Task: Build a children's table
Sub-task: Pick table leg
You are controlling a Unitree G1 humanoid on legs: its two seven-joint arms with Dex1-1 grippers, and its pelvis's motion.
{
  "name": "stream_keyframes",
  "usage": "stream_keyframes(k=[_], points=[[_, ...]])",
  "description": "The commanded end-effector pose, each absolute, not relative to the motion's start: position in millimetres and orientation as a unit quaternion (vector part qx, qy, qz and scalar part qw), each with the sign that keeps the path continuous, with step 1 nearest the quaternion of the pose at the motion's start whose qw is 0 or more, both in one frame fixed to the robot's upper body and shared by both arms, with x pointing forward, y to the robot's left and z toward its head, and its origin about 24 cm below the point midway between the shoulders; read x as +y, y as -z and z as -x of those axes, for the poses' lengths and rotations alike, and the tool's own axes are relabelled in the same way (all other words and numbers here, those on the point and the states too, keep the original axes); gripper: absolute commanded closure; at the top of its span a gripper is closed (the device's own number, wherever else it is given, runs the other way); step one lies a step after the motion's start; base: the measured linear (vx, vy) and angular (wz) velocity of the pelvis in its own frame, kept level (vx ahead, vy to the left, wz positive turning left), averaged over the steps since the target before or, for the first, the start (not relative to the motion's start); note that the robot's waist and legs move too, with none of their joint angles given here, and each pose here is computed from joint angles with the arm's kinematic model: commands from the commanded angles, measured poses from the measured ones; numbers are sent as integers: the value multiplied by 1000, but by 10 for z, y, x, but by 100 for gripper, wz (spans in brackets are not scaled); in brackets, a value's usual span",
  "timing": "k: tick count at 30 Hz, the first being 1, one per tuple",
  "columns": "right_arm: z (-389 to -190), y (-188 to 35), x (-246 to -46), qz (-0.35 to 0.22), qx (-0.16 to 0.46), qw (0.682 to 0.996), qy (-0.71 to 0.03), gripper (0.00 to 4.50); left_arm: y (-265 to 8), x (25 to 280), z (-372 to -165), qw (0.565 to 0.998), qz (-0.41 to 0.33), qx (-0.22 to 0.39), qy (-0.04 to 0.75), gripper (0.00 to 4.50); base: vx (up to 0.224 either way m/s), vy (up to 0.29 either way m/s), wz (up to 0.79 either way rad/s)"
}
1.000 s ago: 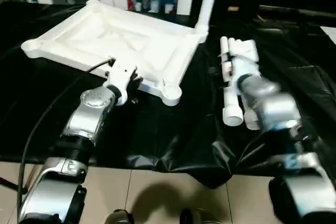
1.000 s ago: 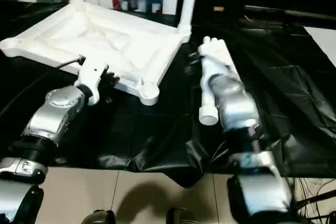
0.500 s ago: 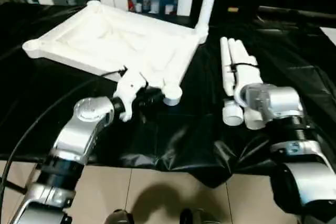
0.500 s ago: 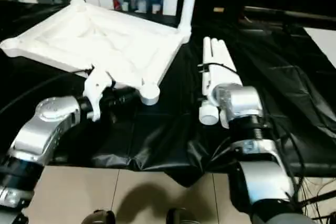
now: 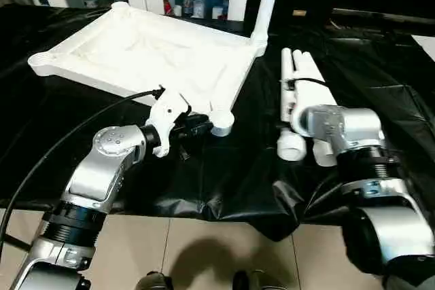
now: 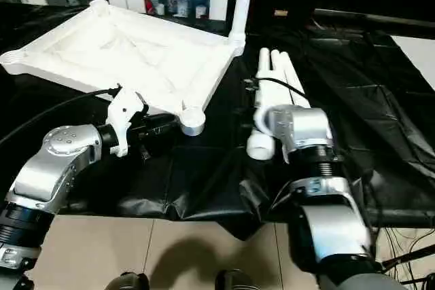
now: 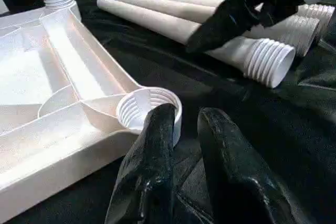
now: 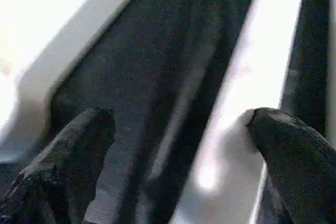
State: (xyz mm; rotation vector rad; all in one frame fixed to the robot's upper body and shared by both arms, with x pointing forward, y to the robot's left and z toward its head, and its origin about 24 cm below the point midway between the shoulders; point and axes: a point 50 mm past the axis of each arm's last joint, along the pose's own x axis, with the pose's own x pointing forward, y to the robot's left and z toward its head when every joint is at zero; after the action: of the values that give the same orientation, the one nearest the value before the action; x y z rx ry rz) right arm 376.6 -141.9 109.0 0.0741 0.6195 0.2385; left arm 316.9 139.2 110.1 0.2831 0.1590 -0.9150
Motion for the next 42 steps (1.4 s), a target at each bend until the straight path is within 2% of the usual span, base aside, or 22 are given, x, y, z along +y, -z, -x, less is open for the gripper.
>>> stream_keyframes(k=[1,5,8,13,19,27,39,42], points=[[-3823,-1268,-1458,-45,266,957,-109,1,-1165,1369,-3166,881,-144,69,446,350,0,0,0],[-3864,-1279,-1575,-24,251,965,-67,1,-1178,1368,-3166,881,-144,67,447,350,0,0,0],[-3887,-1281,-1620,-35,241,969,-44,1,-1183,1369,-3166,880,-145,66,447,350,0,0,0],[-3865,-1080,-1617,-33,294,955,-32,1,-1188,1371,-3171,880,-145,66,447,350,0,0,0],[-3838,-897,-1537,-78,342,935,-48,1,-1202,1376,-3184,880,-149,66,447,350,0,0,0],[-3852,-895,-1544,-120,358,925,-42,1,-1227,1393,-3180,879,-149,65,448,350,0,0,0],[-3834,-805,-1598,-143,382,912,-28,108,-1199,1330,-3117,863,-144,89,477,350,0,0,0],[-3842,-799,-1612,-146,383,912,-24,130,-1172,1317,-3106,857,-171,90,477,350,0,0,0]])
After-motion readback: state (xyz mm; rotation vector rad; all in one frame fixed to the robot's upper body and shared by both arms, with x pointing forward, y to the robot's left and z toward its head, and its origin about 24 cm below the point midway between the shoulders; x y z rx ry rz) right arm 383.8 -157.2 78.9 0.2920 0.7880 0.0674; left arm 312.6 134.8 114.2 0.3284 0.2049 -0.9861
